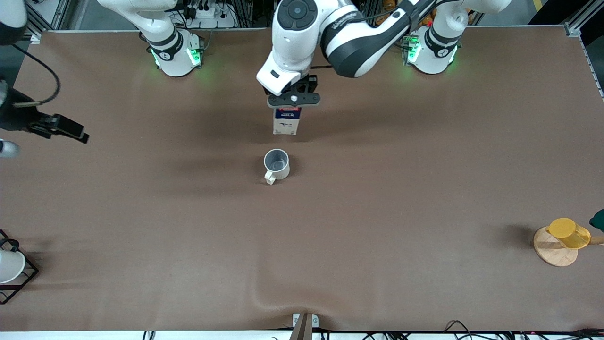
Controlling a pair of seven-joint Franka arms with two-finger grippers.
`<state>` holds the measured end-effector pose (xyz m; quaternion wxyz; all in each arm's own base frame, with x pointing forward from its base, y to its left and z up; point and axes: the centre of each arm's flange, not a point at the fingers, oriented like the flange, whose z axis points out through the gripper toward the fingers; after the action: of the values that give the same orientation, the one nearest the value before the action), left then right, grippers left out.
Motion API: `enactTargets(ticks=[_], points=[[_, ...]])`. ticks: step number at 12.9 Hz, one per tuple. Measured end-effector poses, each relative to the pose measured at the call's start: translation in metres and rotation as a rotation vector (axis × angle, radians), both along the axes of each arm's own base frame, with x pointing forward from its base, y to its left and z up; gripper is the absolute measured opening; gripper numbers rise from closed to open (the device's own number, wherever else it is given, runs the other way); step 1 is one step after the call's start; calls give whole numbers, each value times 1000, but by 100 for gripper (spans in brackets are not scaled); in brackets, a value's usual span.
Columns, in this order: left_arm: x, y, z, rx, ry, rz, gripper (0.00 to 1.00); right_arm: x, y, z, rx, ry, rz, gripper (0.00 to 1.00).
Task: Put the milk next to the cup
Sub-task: 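Carry the milk carton with the left gripper beside the mug, then lower the milk carton next to the mug with the left gripper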
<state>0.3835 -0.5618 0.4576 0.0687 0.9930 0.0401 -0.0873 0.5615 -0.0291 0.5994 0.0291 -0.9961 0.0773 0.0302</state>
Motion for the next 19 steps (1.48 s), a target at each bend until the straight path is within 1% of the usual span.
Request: enactTargets(ticks=[1,3,5,7,10,13,19], points=[[-1,-7,-7,2,4,-4,70,0,-4,1,0,-2,0,100],[-2,-16,-26,30,4,6,70,4,-8,14,-3,-31,-3,100],[-3,-23,-44,59,-3,11,70,6,-9,25,-4,-36,-3,100],[4,-22,-54,78,-16,25,70,7,-8,24,-5,-29,1,100],[12,-21,-66,94,-11,36,70,11,-4,18,-13,-17,13,100],[10,-24,-77,104,-2,30,70,10,-3,16,-17,2,17,100],[2,-31,-91,125,-6,5,71,9,-14,18,-22,4,-3,100]])
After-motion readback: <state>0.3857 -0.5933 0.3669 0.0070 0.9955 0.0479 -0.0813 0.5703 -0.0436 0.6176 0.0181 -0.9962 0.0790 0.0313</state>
